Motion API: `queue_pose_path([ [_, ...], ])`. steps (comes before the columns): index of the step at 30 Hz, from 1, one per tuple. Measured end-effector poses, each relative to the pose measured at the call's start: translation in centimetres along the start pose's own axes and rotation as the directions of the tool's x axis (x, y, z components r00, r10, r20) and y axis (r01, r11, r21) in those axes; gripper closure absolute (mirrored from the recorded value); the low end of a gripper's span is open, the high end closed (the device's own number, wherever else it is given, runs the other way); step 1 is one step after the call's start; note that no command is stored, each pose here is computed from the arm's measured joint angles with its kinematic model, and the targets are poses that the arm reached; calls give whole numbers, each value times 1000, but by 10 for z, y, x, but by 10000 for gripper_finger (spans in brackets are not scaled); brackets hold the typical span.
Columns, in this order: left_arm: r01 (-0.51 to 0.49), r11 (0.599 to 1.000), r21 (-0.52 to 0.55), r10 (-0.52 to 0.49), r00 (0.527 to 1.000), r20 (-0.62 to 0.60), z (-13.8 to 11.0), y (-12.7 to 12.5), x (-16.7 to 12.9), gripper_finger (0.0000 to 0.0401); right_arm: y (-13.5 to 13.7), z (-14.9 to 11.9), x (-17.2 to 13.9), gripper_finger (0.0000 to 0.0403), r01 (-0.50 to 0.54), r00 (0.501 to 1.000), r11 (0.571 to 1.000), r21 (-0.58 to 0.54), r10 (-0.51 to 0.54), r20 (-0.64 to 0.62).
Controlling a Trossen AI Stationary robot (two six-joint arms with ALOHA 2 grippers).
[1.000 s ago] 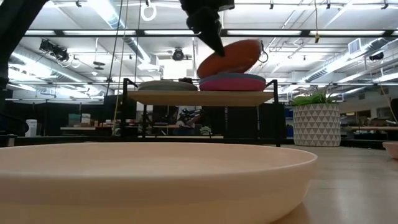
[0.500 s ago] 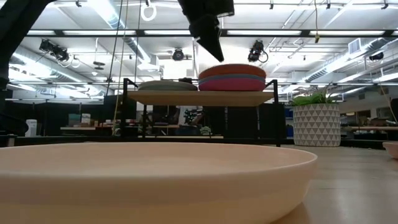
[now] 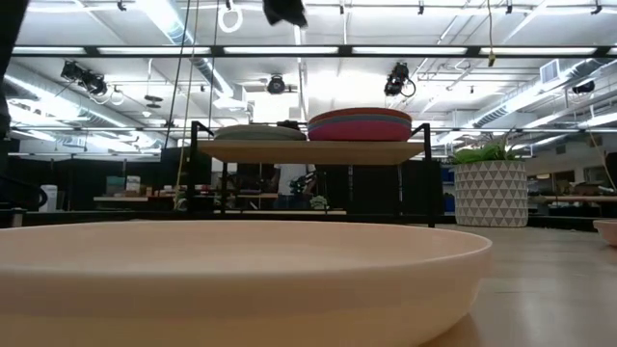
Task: Place and stack plates onto a shelf
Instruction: Stack the light red plate on top of the gray plate on the shelf
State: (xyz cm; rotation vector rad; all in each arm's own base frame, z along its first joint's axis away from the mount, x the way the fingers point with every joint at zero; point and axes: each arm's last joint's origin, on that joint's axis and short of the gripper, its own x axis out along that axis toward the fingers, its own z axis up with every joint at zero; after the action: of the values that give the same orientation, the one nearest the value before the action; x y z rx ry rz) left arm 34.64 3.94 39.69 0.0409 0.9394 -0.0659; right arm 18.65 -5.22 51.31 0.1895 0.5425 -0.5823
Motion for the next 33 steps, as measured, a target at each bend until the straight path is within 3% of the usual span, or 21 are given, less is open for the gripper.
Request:
queue_pose_path([
  [5, 85, 995, 49, -85, 996, -5, -27, -38, -8, 265, 2, -5, 9, 309, 8, 999, 1000, -24, -9, -35],
  [14, 197, 971, -134, -197, 980, 17, -89, -95, 7, 265, 8, -14, 32, 309, 5, 996, 998, -69, -11, -90],
  [18, 254, 920, -298, -245, 967, 67, -102, -113, 26, 265, 10, -13, 40, 309, 1, 998, 997, -71, -6, -70],
  [22, 232, 870, -436, -258, 966, 0, -116, -126, 56, 265, 12, -12, 45, 309, -5, 999, 997, -83, 1, -50],
  [28, 171, 841, -514, -266, 957, -116, -127, -145, 93, 265, 13, -9, 48, 309, -11, 1000, 995, -97, 10, -11],
  [33, 194, 773, -604, -287, 956, -61, -121, -162, 125, 265, 14, -7, 47, 309, -38, 999, 992, -123, 39, 9],
])
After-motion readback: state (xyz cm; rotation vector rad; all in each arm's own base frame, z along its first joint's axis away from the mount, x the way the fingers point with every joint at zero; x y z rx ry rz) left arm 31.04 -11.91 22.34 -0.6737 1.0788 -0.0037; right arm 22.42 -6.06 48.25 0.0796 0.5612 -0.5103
